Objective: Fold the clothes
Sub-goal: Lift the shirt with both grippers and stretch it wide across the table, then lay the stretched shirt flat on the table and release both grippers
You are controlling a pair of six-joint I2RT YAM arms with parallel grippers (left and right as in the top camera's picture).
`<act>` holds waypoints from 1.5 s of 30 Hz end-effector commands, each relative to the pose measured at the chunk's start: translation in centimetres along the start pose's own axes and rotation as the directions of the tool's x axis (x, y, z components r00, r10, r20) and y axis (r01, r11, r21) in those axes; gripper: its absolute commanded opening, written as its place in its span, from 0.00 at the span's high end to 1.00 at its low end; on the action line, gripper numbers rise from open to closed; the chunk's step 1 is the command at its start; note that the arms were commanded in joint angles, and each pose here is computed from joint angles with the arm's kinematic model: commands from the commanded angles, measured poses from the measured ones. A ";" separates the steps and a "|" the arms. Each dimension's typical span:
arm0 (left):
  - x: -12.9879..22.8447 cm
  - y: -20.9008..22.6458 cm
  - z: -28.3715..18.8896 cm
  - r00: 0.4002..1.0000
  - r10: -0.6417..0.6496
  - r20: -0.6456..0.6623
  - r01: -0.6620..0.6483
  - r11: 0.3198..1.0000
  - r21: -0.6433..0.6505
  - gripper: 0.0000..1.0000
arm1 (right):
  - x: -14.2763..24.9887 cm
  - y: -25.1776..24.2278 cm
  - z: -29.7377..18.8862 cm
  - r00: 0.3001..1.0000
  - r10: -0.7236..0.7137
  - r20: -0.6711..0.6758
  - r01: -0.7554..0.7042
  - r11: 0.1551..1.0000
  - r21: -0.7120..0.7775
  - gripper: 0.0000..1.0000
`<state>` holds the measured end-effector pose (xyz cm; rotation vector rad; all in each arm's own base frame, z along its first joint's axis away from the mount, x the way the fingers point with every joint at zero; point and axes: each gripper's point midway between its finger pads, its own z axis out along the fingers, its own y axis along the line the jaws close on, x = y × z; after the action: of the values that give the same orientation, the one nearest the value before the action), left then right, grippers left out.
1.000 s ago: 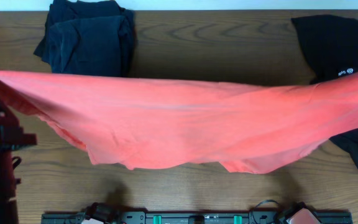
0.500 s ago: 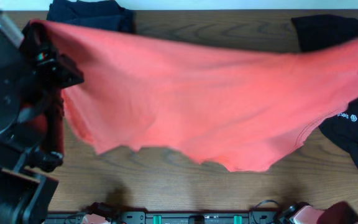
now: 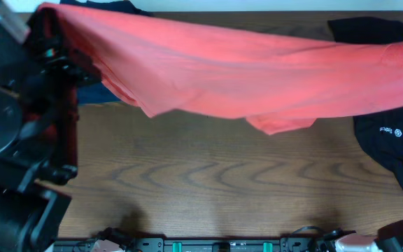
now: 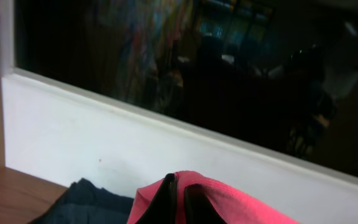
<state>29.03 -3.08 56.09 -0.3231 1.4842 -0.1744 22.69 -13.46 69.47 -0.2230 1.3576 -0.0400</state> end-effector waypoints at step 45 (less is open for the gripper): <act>10.0 0.0 5.1 0.952 0.084 -0.294 -0.125 0.984 -0.124 0.94 | 2.0 2.0 -0.9 0.948 0.263 -0.177 -0.289 0.947 -0.139 0.98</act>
<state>34.50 -6.63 46.80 -0.2865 1.8203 -0.0576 20.67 -11.22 67.43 -0.1459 1.5481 0.2303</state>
